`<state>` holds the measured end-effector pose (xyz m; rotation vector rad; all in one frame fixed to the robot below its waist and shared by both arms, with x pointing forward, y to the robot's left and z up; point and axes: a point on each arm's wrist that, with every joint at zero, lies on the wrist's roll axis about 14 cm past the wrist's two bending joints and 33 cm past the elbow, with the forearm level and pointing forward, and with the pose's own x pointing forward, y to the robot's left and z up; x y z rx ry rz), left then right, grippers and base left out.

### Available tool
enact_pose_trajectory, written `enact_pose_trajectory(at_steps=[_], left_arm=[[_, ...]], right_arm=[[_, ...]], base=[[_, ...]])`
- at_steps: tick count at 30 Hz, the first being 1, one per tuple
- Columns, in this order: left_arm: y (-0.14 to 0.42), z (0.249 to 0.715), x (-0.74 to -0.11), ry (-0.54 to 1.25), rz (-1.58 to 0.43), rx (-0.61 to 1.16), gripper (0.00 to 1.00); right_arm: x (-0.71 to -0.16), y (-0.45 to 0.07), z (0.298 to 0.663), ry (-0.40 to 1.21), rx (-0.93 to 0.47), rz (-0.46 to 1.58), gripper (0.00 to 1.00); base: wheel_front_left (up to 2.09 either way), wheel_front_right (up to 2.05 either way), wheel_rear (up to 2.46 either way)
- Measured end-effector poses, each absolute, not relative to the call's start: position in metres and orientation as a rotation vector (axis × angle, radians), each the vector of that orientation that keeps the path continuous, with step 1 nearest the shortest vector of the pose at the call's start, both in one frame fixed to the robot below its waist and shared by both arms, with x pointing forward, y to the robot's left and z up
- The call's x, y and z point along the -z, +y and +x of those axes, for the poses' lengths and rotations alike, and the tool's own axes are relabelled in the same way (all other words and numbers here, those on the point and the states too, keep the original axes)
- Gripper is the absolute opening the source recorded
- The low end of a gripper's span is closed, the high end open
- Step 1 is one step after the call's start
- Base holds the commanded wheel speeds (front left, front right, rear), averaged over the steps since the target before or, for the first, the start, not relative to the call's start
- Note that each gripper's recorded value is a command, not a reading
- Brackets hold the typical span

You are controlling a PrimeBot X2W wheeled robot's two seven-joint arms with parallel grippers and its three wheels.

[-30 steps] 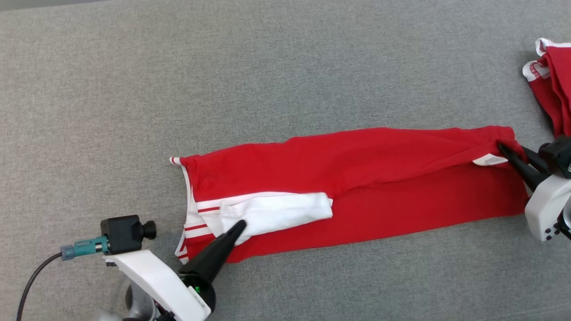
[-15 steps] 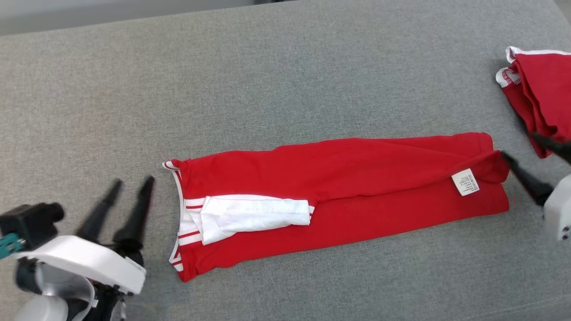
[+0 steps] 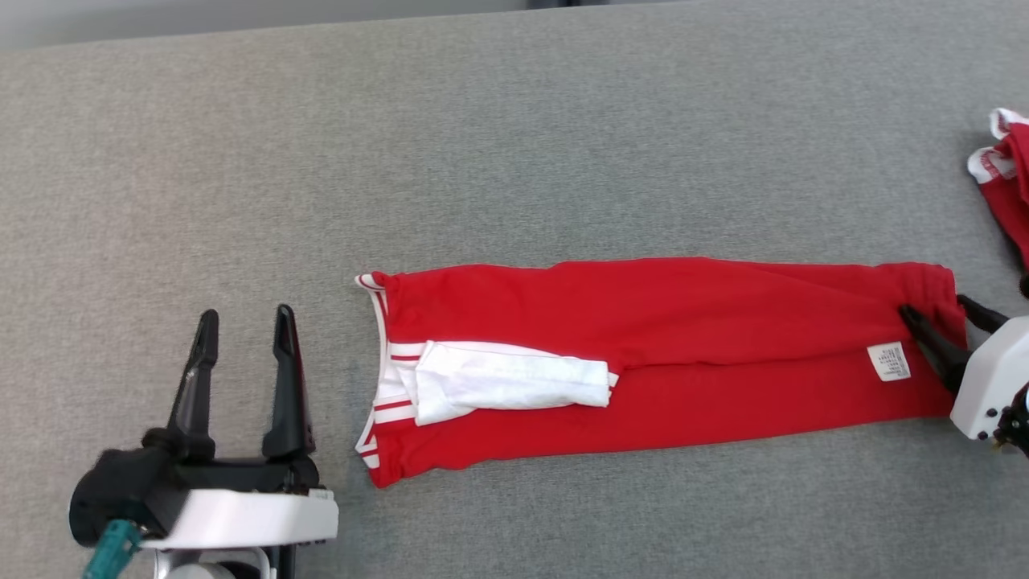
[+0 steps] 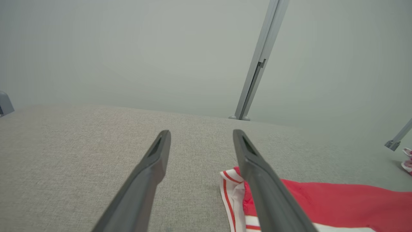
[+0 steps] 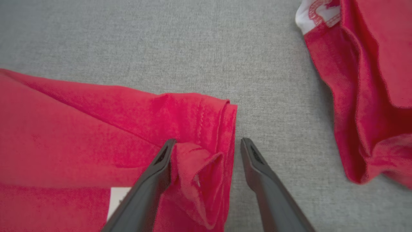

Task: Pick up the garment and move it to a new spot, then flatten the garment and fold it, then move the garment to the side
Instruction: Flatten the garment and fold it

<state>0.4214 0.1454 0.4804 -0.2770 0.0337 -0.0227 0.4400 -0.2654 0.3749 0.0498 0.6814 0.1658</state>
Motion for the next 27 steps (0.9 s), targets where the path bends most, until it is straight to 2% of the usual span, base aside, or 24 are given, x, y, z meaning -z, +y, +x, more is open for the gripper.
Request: enact_pose_trajectory(at_steps=[4,12,13,14,19,27], left_arm=[[0.152,0.411,-0.476,0.022,-0.237,-0.008,1.00],[0.160,0.400,-0.467,0.028,-0.210,-0.014,1.00],[0.161,0.398,-0.467,0.028,-0.211,-0.015,1.00],[0.162,0.396,-0.466,0.032,-0.209,-0.014,1.00],[0.166,0.387,-0.466,0.033,-0.207,-0.010,1.00],[0.168,0.369,-0.469,0.034,-0.217,-0.005,1.00]], right_arm=[[-0.357,-0.264,0.439,0.730,-0.147,0.030,1.00],[-0.347,-0.244,0.435,0.787,-0.147,0.123,1.00],[-0.348,-0.242,0.433,0.788,-0.151,0.138,0.44],[-0.350,-0.238,0.431,0.787,-0.159,0.152,0.00],[-0.374,-0.248,0.435,0.713,-0.128,0.220,0.00],[-0.448,-0.346,0.448,0.570,0.062,0.160,0.00]], base=[[0.00,0.00,0.00],[0.00,0.00,0.00],[0.00,0.00,0.00],[0.00,0.00,0.00],[0.00,0.00,0.00],[0.00,0.00,0.00]])
